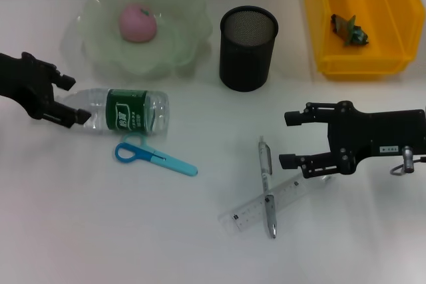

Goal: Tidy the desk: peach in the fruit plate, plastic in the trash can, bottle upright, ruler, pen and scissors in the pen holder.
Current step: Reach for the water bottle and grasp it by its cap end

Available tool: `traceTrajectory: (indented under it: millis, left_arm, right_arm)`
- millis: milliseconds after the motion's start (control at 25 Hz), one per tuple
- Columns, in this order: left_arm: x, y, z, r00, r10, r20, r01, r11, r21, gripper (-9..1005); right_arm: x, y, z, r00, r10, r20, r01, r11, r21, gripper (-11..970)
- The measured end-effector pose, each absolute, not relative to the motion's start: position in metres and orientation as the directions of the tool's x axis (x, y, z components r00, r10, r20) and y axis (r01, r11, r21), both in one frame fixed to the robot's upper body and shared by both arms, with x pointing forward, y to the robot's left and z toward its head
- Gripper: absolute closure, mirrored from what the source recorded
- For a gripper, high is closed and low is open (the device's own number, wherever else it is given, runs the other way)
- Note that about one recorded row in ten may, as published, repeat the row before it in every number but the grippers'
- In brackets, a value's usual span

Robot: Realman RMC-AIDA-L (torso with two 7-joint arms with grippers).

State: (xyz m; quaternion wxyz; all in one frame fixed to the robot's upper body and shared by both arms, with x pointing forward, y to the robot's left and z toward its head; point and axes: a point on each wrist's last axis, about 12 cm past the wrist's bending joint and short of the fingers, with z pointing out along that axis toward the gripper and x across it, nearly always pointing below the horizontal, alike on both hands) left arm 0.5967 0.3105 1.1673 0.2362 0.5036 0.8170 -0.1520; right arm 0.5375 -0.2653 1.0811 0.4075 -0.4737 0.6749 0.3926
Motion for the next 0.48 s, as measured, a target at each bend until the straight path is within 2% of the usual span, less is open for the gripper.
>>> traceTrajectory:
  millis: [280, 320, 480]
  left_arm:
    - [0.607, 0.300, 1.168, -0.342, 0.845, -0.411, 0.914, 0.400, 0.062, 270]
    - [0.612, 0.297, 1.167, -0.316, 0.877, -0.363, 0.921, 0.375, 0.105, 270]
    - [0.618, 0.288, 1.166, -0.261, 0.917, -0.302, 0.933, 0.319, 0.165, 271]
  right_arm:
    - [0.540, -0.265, 1.081, -0.253, -0.305, -0.918, -0.947, 0.271, 0.171, 126]
    - [0.540, -0.265, 1.081, -0.253, -0.305, -0.918, -0.947, 0.271, 0.171, 126]
    - [0.542, -0.263, 1.079, -0.267, -0.303, -0.915, -0.939, 0.296, 0.176, 126]
